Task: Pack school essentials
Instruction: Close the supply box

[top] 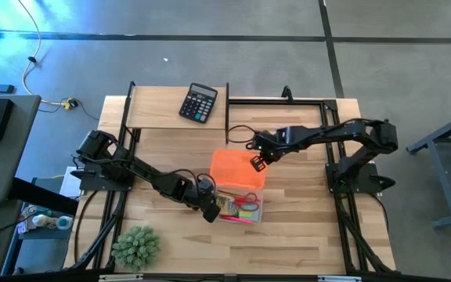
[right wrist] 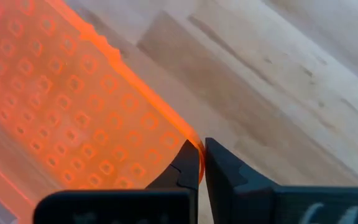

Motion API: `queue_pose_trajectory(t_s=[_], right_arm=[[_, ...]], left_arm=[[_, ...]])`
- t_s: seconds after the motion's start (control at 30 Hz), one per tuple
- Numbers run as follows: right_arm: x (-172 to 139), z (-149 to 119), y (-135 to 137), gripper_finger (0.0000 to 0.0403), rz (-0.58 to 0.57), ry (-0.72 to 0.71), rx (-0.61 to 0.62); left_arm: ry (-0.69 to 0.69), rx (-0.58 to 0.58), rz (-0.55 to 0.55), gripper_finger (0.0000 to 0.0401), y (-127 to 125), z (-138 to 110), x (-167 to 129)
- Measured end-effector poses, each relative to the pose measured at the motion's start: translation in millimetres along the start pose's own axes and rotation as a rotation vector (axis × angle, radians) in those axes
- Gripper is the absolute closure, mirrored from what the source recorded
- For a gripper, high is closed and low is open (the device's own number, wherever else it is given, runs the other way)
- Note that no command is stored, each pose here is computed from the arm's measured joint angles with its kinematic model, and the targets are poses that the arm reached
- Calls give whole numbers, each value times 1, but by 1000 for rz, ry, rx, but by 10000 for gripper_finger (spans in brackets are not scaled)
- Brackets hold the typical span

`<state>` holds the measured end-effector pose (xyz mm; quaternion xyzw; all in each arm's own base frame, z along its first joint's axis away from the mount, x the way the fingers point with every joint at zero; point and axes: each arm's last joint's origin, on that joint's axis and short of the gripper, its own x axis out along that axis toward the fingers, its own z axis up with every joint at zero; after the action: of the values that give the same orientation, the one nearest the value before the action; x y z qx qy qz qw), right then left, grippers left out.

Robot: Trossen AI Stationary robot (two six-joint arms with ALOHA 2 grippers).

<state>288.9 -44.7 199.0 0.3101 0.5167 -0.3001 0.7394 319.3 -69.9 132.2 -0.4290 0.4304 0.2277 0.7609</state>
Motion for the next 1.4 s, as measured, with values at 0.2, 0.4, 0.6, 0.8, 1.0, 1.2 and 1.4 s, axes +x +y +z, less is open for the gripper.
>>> queue_pose_trajectory(t_s=[0.2, 0.4, 0.6, 0.8, 1.0, 1.2, 1.4], right_arm=[[-18, -10, 8, 402, 5, -78, -12], [-20, -8, 0, 402, -49, -76, 8], [-20, -8, -2, 402, -64, -73, 10], [-20, -8, -2, 402, -68, -73, 1], [-20, -8, -2, 402, -81, -82, -15], [-20, -9, 0, 402, -80, -96, -50], [-21, -15, 6, 402, -66, -89, -58]], left_arm=[[-14, -1, 5, 7, 0, 0, 0], [-19, -9, 5, 7, 0, 1, 0], [-49, -78, 1, 7, 2, 9, 1], [-136, -120, 2, 7, 7, 27, 3], [-161, -154, 7, 7, 14, 42, 4], [-164, -172, 9, 7, 17, 48, 4], [-154, -187, 18, 7, 19, 50, 7]])
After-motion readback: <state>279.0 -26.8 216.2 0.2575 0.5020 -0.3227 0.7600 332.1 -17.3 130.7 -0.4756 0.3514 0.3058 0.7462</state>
